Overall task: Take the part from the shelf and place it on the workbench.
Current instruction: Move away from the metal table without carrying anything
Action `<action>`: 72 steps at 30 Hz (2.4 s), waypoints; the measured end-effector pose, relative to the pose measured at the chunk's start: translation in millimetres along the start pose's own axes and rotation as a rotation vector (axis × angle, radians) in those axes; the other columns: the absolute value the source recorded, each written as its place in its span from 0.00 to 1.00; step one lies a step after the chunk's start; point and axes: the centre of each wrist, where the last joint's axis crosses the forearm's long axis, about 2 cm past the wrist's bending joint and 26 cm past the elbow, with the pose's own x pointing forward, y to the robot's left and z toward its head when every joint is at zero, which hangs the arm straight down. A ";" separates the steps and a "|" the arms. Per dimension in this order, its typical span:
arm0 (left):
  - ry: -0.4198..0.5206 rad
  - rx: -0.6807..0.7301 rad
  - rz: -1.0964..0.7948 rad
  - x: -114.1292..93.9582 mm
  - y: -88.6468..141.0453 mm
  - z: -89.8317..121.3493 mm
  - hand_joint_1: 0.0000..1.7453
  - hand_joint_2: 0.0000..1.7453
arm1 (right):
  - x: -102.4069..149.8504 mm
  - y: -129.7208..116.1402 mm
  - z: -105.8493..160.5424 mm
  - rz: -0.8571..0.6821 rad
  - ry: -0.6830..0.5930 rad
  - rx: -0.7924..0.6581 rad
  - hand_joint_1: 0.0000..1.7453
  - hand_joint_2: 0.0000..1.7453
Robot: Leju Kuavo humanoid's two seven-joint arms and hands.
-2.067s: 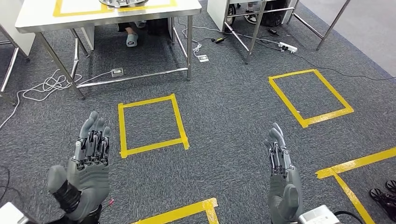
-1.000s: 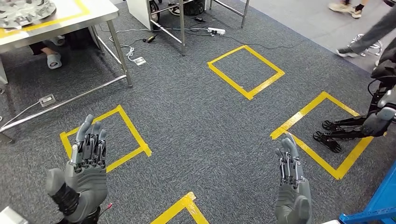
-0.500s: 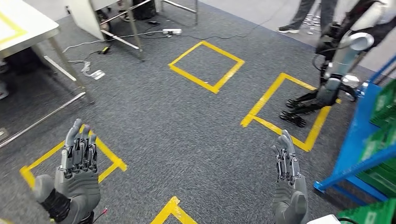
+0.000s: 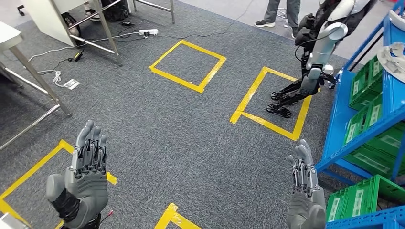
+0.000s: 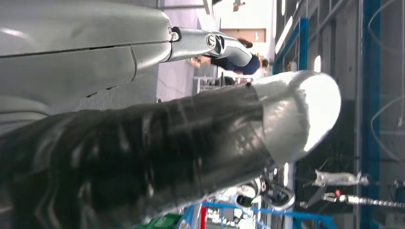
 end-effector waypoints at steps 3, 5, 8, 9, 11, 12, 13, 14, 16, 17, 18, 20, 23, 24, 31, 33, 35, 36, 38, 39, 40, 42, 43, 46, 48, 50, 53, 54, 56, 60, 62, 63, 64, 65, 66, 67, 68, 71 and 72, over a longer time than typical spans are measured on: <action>0.000 -0.001 -0.003 0.5 0.0 -0.4 0.00 0.00 | 1.1 -2.1 -1.3 0.003 -0.010 -0.009 0.00 0.00; 0.000 -0.003 -0.006 0.9 0.1 -1.0 0.00 0.00 | 1.8 -3.3 -1.2 0.005 -0.013 -0.014 0.00 0.00; -0.001 -0.007 -0.010 1.6 0.8 -1.8 0.00 0.00 | 3.0 -4.2 -1.0 0.004 -0.017 -0.018 0.00 0.00; 0.001 -0.008 -0.011 1.6 0.9 -1.4 0.00 0.00 | 3.1 -4.3 -1.2 0.004 -0.018 -0.019 0.00 0.00; 0.006 -0.009 -0.013 1.6 1.2 -0.3 0.00 0.00 | 3.1 -4.5 -1.2 0.005 -0.018 -0.019 0.00 0.00; 0.008 -0.010 -0.014 1.6 1.5 0.1 0.00 0.00 | 3.1 -4.5 -1.0 0.005 -0.017 -0.019 0.00 0.00; 0.009 -0.010 -0.014 1.6 1.6 0.2 0.00 0.00 | 3.1 -4.5 -0.8 0.005 -0.016 -0.019 0.00 0.00; 0.009 -0.011 -0.015 1.5 1.7 0.2 0.00 0.00 | 3.2 -4.5 -0.7 0.005 -0.016 -0.019 0.00 0.00; 0.009 -0.010 -0.017 1.7 1.8 0.2 0.00 0.00 | 3.2 -4.5 -0.5 0.005 -0.015 -0.019 0.00 0.00; 0.009 -0.009 -0.017 1.8 1.8 0.1 0.00 0.00 | 3.3 -4.7 -0.4 0.005 -0.015 -0.020 0.00 0.00; 0.008 -0.009 -0.018 2.0 1.9 0.2 0.00 0.00 | 3.4 -4.8 -0.3 0.006 -0.015 -0.020 0.00 0.00; 0.007 -0.008 -0.020 2.1 2.2 -0.1 0.00 0.00 | 3.8 -5.1 0.2 0.006 -0.014 -0.022 0.00 0.00; 0.005 -0.008 -0.020 2.1 2.5 -0.8 0.00 0.00 | 4.2 -5.9 0.2 0.009 -0.015 -0.025 0.00 0.00; 0.005 -0.008 -0.020 2.1 2.4 -0.6 0.00 0.00 | 4.2 -6.3 0.0 0.010 -0.016 -0.026 0.00 0.00; 0.007 -0.007 -0.021 2.3 2.4 0.0 0.00 0.00 | 4.1 -8.3 0.6 0.019 -0.021 -0.032 0.00 0.00; 0.005 -0.007 -0.022 2.4 2.4 0.0 0.00 0.00 | 4.3 -8.8 0.3 0.020 -0.028 -0.034 0.00 0.00; 0.002 -0.007 -0.022 2.5 2.4 -0.1 0.00 0.00 | 4.5 -9.3 0.6 0.021 -0.031 -0.037 0.00 0.00; 0.001 -0.007 -0.022 2.6 2.5 -0.5 0.00 0.00 | 4.9 -9.5 1.4 0.021 -0.030 -0.038 0.00 0.00; -0.002 -0.007 -0.023 2.7 2.6 -0.7 0.00 0.00 | 5.5 -9.5 2.0 0.019 -0.031 -0.041 0.00 0.00; -0.002 -0.007 -0.023 2.7 2.6 -0.4 0.00 0.00 | 5.5 -9.5 2.0 0.018 -0.031 -0.042 0.00 0.00; 0.001 -0.007 -0.022 2.7 2.5 0.3 0.00 0.00 | 5.4 -9.5 1.8 0.017 -0.032 -0.042 0.00 0.00; 0.005 -0.008 -0.022 2.6 2.5 1.1 0.00 0.00 | 5.3 -9.6 2.2 0.016 -0.028 -0.043 0.00 0.00; 0.006 -0.008 -0.022 2.5 2.5 1.2 0.00 0.00 | 5.4 -9.7 2.5 0.016 -0.027 -0.044 0.00 0.00; 0.005 -0.009 -0.022 2.4 2.6 1.2 0.00 0.00 | 5.4 -9.7 2.6 0.016 -0.026 -0.045 0.00 0.00; 0.005 -0.009 -0.023 2.3 2.7 1.3 0.00 0.00 | 5.3 -10.0 2.5 0.017 -0.027 -0.046 0.00 0.00; 0.004 -0.010 -0.025 2.3 2.9 1.2 0.00 0.00 | 5.3 -10.5 2.7 0.019 -0.028 -0.048 0.00 0.00; 0.002 -0.010 -0.027 2.3 3.1 0.8 0.00 0.00 | 5.3 -11.4 2.9 0.024 -0.032 -0.050 0.00 0.00; 0.002 -0.010 -0.027 2.4 3.1 0.9 0.00 0.00 | 5.2 -11.8 2.7 0.026 -0.033 -0.051 0.00 0.00; 0.002 -0.009 -0.028 2.6 3.1 1.1 0.00 0.00 | 5.2 -12.1 2.5 0.027 -0.035 -0.052 0.00 0.00; 0.003 -0.009 -0.028 2.7 3.1 1.0 0.00 0.00 | 5.2 -12.3 3.0 0.028 -0.033 -0.052 0.00 0.00; 0.002 -0.009 -0.028 2.7 3.1 0.8 0.00 0.00 | 5.3 -12.3 2.9 0.028 -0.033 -0.053 0.00 0.00; 0.002 -0.009 -0.028 2.7 3.1 0.8 0.00 0.00 | 5.4 -12.3 2.7 0.028 -0.035 -0.053 0.00 0.00; 0.002 -0.009 -0.028 2.7 3.1 0.8 0.00 0.00 | 5.5 -12.4 2.6 0.028 -0.036 -0.053 0.00 0.00; 0.001 -0.009 -0.028 2.7 3.1 0.8 0.00 0.00 | 5.6 -12.5 2.7 0.029 -0.036 -0.053 0.00 0.00; 0.001 -0.009 -0.028 2.8 3.1 0.7 0.00 0.00 | 5.9 -12.5 2.8 0.029 -0.037 -0.054 0.00 0.00; 0.000 -0.010 -0.028 2.9 3.2 0.5 0.00 0.00 | 6.1 -12.5 2.9 0.029 -0.037 -0.055 0.00 0.00; -0.001 -0.010 -0.028 3.0 3.2 0.5 0.00 0.00 | 6.3 -12.5 2.9 0.029 -0.038 -0.055 0.00 0.00; 0.001 -0.011 -0.029 3.3 3.2 1.1 0.00 0.00 | 6.3 -12.2 2.5 0.028 -0.039 -0.057 0.00 0.00; 0.002 -0.011 -0.029 3.2 3.4 1.3 0.00 0.00 | 6.3 -12.1 2.4 0.028 -0.039 -0.057 0.00 0.00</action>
